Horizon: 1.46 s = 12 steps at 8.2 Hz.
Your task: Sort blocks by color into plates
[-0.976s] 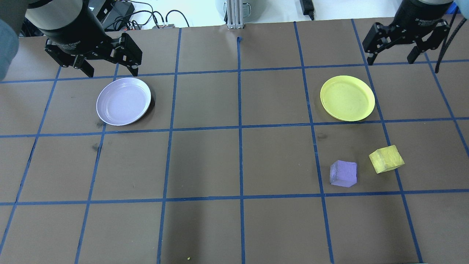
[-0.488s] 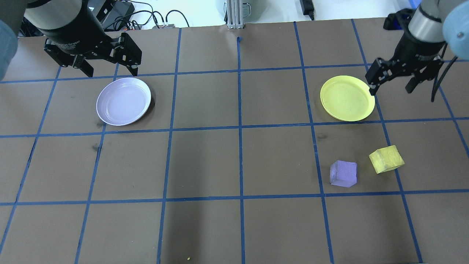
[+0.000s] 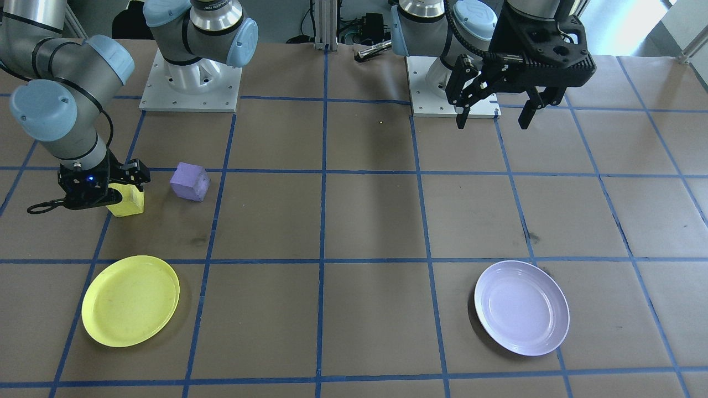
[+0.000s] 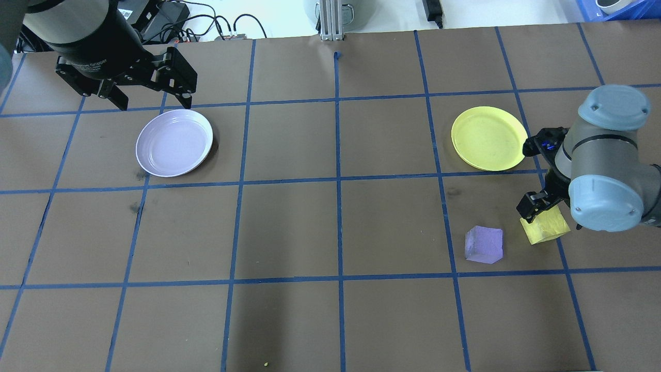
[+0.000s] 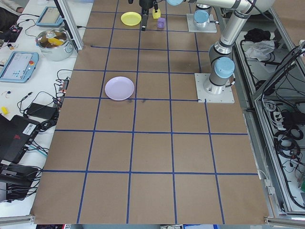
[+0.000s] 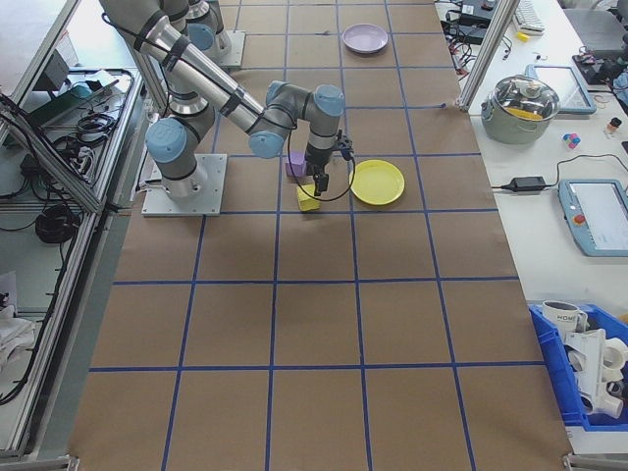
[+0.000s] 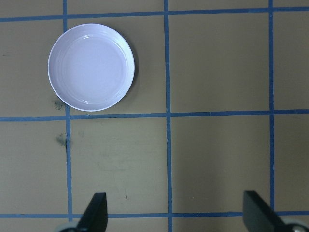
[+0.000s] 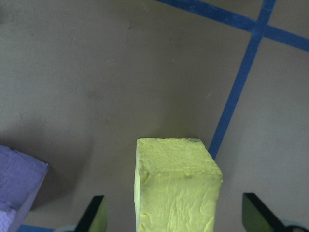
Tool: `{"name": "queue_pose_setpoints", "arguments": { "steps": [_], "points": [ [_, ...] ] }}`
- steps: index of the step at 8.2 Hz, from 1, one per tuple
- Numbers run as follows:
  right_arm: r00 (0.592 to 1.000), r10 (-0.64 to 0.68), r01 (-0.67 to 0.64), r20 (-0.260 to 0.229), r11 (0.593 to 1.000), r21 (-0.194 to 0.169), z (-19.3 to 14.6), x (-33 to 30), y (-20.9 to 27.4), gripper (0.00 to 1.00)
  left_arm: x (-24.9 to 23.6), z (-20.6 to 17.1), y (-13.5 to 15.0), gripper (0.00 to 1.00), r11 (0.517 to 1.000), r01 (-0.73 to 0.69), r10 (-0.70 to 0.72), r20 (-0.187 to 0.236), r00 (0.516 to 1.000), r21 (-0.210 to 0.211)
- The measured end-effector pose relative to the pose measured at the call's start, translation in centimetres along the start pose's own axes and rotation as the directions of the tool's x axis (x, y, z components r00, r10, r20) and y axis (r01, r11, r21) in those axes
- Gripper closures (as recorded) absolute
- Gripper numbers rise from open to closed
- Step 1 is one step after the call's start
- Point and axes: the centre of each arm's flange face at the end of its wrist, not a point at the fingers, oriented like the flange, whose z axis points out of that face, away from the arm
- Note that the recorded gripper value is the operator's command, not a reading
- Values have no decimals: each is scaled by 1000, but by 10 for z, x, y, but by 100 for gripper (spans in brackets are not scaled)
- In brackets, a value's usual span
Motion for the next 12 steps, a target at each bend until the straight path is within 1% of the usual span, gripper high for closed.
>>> {"name": "queue_pose_setpoints", "arguments": {
  "steps": [1, 3, 5, 6, 7, 8, 10, 11, 12],
  "points": [
    [1000, -23, 23, 2, 1000, -8, 8, -1, 2, 1, 0, 0, 2, 0, 1000, 0, 0, 0, 1000, 0],
    [999, -43, 43, 12, 999, -24, 21, -1, -1, 13, 1, 7, 6, 0, 1000, -2, 2, -4, 1000, -9],
    [998, -49, 51, 33, 997, -63, 43, 2, -5, 60, 1, 13, 8, 0, 1000, -2, 2, -6, 1000, -21],
    [998, -42, 44, 37, 996, -74, 48, 5, -5, 67, 1, 16, 10, 0, 1000, -2, 2, -3, 1000, -26],
    [999, -30, 33, 41, 996, -79, 48, 10, -5, 69, 1, 17, 11, 0, 1000, -2, 2, -1, 1000, -29],
    [999, -19, 22, 43, 997, -75, 43, 16, -7, 72, 1, 18, 12, 0, 1000, -1, 1, -4, 1000, -31],
    [999, -2, 5, 47, 998, -59, 19, 31, -21, 71, 0, 14, 15, 0, 1000, 0, 0, -1, 1000, -24],
    [998, 21, -19, 61, 999, -36, 0, 40, -31, 69, 0, 14, 16, 0, 1000, 0, 0, 0, 1000, -23],
    [994, 61, -62, 91, 998, 2, -24, 50, -46, 69, 0, 13, 16, 0, 1000, 0, 0, 0, 1000, -22]
  ]
}}
